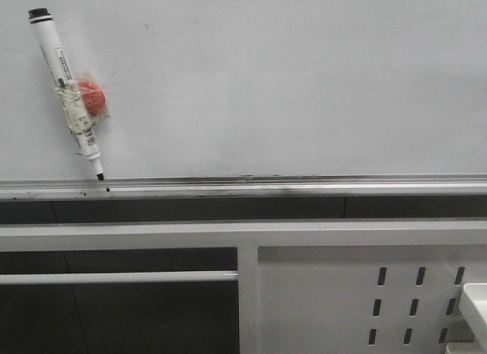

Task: Write number 1 on whiteboard

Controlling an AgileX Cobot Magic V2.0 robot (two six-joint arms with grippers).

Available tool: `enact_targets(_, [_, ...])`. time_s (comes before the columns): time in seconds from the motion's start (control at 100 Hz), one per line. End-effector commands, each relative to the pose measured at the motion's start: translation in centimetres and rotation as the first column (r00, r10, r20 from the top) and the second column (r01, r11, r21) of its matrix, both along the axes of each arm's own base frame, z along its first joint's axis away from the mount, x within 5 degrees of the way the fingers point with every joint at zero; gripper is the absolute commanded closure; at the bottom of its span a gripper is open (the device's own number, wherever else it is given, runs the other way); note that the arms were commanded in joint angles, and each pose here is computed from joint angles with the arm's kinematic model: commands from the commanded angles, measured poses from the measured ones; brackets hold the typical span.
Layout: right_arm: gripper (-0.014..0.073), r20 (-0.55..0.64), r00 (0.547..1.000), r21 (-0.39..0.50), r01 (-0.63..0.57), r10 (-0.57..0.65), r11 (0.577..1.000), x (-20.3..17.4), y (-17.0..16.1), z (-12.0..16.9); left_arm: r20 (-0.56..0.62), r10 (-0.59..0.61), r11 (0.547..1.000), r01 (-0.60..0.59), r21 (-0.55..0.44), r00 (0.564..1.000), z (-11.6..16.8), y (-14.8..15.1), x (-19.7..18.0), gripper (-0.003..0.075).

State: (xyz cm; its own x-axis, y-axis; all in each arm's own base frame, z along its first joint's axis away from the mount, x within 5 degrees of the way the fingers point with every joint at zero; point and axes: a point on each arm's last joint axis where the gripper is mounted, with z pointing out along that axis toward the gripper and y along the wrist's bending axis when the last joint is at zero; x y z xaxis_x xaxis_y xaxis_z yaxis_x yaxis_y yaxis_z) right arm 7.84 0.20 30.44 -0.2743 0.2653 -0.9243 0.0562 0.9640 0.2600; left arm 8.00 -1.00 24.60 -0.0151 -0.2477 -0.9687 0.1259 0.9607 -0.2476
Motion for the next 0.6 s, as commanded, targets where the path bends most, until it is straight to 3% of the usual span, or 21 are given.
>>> enact_targets(0.0, [0.0654, 0.046, 0.999, -0.060, -0.011, 0.014, 0.998, 1.6, -0.1, 1.2, 0.103, -0.019, 1.000, 0.020, -0.013, 0.995, 1.9, -0.2, 0.1, 0.0355])
enact_targets(0.06, [0.0654, 0.067, 0.998, -0.060, -0.007, 0.011, 0.998, 2.3, -0.1, 1.4, 0.113, -0.034, 0.999, 0.036, -0.014, 0.993, 2.0, -0.3, 0.1, 0.0323])
enact_targets(0.19, [0.0654, 0.044, 0.999, -0.039, -0.021, 0.023, 0.999, 3.6, 0.1, 1.1, 0.140, -0.050, 0.999, 0.052, -0.014, 0.989, 2.2, -0.4, 0.0, 0.0363])
enact_targets(0.28, [0.0654, -0.002, 0.996, -0.121, -0.092, 0.093, 0.988, 4.1, 0.6, 0.6, 0.144, -0.088, 0.995, 0.079, 0.068, 0.986, 2.1, -0.8, 0.1, 0.0368])
enact_targets(0.38, [0.0654, -0.019, 0.985, -0.149, -0.175, 0.174, 0.973, 4.6, 1.5, 0.3, 0.132, -0.151, 0.982, 0.133, 0.137, 0.980, 2.0, -1.4, 0.4, 0.0367])
enact_targets(0.48, [0.0654, -0.019, 0.961, -0.213, -0.273, 0.275, 0.938, 4.7, 2.7, 0.3, 0.105, -0.206, 0.970, 0.189, 0.156, 0.973, 1.5, -2.1, 1.0, 0.0368])
enact_targets(0.59, [0.0654, 0.008, 0.936, -0.215, -0.341, 0.351, 0.915, 4.8, 3.8, 0.4, 0.057, -0.275, 0.951, 0.263, 0.165, 0.960, 0.7, -3.3, 1.9, 0.0368])
